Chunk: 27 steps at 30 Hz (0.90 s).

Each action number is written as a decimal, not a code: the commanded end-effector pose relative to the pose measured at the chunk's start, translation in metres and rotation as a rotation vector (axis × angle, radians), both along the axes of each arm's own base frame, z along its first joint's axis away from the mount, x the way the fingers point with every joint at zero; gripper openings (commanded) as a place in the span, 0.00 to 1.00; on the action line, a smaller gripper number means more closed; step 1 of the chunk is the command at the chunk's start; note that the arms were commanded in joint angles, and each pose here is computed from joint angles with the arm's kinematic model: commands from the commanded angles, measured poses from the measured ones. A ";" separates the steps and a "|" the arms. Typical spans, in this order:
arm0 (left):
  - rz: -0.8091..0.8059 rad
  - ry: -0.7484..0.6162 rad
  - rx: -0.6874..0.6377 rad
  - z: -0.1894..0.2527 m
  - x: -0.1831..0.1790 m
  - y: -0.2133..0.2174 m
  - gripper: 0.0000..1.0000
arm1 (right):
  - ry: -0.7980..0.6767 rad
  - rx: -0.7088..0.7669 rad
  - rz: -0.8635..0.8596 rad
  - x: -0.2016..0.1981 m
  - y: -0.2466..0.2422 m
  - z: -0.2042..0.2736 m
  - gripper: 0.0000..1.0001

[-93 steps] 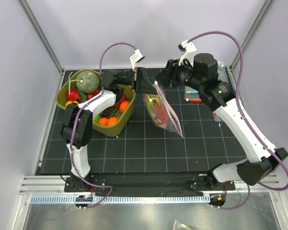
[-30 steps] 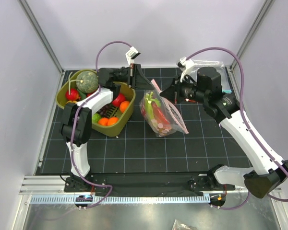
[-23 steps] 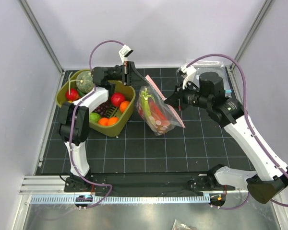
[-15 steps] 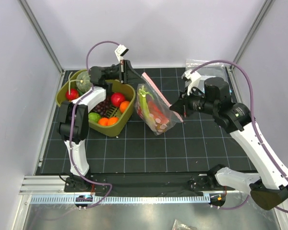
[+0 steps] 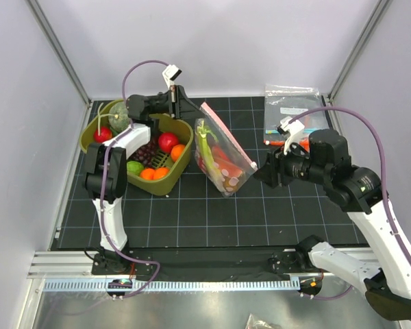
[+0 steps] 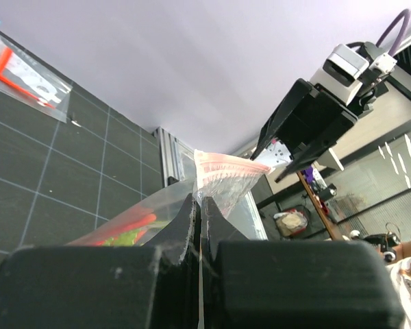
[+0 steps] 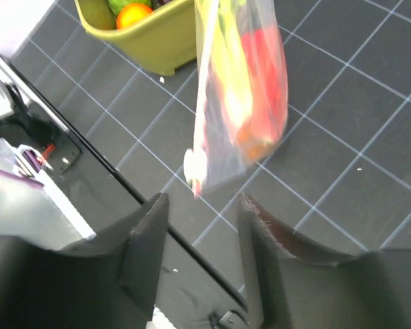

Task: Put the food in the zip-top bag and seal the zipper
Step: Zip the zipper food storage bag at the center of the board, then place the zipper food storage bag at the center of the board.

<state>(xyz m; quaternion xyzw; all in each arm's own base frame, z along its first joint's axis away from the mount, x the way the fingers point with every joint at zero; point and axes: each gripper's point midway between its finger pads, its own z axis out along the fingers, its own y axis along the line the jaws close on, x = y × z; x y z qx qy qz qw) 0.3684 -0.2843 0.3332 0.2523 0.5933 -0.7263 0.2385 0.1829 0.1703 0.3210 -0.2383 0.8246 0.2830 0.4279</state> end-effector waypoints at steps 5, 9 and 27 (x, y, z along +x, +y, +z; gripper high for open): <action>0.040 -0.252 -0.084 0.022 -0.007 0.012 0.00 | -0.080 -0.011 -0.087 0.070 0.021 0.005 0.66; 0.034 -0.254 -0.081 0.024 -0.012 0.012 0.00 | -0.111 0.040 -0.078 0.110 0.048 0.022 0.66; 0.167 -0.238 -0.219 0.062 -0.011 0.021 0.90 | -0.105 0.048 -0.329 0.152 0.034 0.051 0.01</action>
